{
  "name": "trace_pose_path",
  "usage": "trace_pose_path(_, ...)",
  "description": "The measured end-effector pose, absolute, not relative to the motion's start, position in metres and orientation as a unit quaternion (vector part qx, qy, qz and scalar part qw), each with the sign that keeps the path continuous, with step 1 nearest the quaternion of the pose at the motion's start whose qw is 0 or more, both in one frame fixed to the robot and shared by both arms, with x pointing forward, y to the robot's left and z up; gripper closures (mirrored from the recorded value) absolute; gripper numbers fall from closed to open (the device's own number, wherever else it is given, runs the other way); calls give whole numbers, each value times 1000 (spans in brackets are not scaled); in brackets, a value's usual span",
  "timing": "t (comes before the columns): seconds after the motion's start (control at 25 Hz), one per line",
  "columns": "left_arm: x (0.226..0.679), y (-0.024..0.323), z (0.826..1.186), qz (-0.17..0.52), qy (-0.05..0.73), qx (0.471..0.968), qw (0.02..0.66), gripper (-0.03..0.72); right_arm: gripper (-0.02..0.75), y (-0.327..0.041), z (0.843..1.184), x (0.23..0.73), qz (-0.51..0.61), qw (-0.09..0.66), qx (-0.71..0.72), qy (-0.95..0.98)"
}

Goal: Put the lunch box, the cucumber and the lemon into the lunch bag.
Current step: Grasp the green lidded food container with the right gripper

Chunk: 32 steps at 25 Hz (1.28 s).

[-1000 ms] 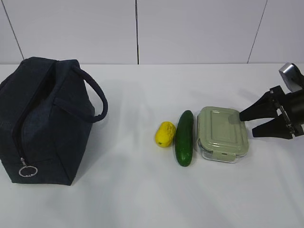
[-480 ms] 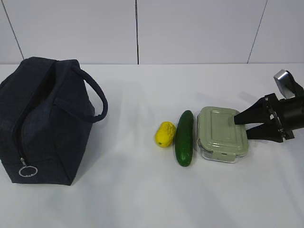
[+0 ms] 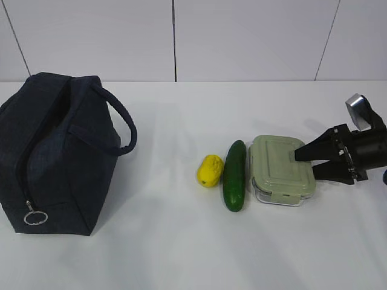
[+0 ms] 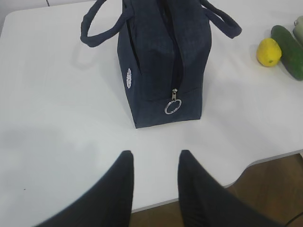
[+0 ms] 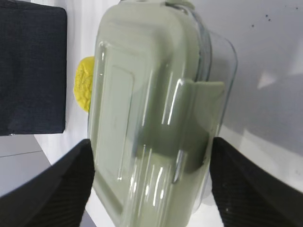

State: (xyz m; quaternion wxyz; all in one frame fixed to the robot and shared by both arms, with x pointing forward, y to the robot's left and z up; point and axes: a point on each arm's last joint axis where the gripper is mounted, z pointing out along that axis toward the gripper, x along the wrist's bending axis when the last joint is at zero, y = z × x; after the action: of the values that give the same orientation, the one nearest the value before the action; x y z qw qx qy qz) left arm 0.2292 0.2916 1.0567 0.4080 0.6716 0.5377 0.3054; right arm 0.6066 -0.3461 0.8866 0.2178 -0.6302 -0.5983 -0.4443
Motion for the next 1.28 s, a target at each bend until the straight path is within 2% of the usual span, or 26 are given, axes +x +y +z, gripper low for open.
trace_pose_path(0.28, 229, 292, 1057, 306, 538, 671, 408, 461, 152, -346, 874, 608, -448, 231, -636, -585)
trace_pose_path(1.28, 229, 292, 1057, 306, 538, 671, 408, 461, 152, -346, 871, 612, -464, 222, -630, -582)
